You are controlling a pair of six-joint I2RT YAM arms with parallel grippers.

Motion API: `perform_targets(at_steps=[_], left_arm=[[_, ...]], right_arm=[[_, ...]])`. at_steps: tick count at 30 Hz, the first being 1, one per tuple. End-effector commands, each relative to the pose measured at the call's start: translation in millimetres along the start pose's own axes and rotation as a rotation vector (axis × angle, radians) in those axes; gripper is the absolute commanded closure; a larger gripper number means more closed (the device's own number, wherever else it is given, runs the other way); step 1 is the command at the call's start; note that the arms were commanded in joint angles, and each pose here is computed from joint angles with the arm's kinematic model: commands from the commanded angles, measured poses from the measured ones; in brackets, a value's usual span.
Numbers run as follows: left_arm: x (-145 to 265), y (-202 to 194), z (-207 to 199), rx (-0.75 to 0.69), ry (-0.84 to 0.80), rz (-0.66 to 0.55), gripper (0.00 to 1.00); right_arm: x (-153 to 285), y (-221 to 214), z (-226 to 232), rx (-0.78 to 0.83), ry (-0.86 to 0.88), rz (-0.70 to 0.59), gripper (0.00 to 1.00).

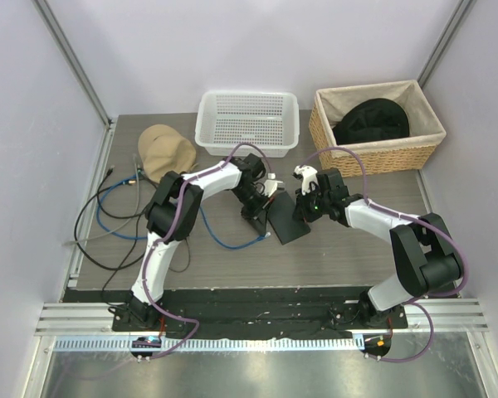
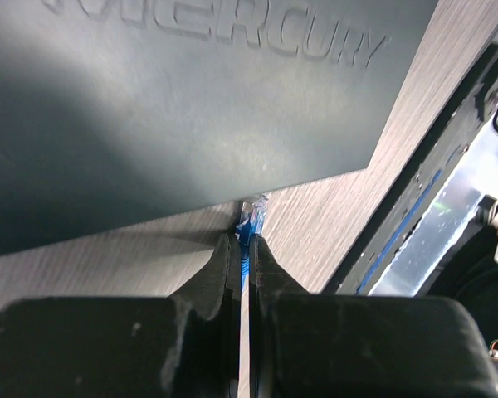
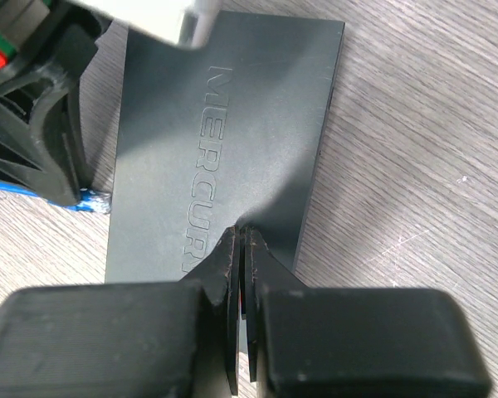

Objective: Pull the plug from the switch port

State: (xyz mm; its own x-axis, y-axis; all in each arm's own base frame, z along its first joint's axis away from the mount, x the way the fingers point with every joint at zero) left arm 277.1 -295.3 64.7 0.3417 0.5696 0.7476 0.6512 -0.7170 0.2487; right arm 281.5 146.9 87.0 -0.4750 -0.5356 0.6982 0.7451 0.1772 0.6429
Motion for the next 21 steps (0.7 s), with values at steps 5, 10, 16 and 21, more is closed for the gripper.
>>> perform_targets(at_steps=[5,10,16,21], left_arm=[[-17,-44,38,-0.014,0.192,0.258,1.00],[15,-30,26,0.001,0.170,0.210,1.00],[120,-9,-8,-0.115,0.273,-0.015,1.00],[204,-25,-5,-0.160,0.481,-0.066,1.00]], right_arm=[[3,-10,-4,0.005,-0.036,0.032,0.99],[4,-10,-4,0.006,-0.038,0.029,0.99],[7,-10,-4,0.009,-0.045,0.019,0.98],[6,-11,-4,0.009,-0.044,0.020,0.98]])
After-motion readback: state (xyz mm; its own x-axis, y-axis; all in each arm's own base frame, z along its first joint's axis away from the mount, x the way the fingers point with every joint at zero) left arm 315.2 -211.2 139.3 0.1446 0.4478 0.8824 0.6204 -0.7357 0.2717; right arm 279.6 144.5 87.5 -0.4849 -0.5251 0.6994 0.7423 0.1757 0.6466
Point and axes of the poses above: each gripper's point midway between its finger pads, its own x axis back along the fingers, its own z axis along the line the jaws close on, y = z × x, the point moved 6 cm from there along x, back along the fingers, and after that the axes turned 8 degrees about -x, right-handed, at the moved point
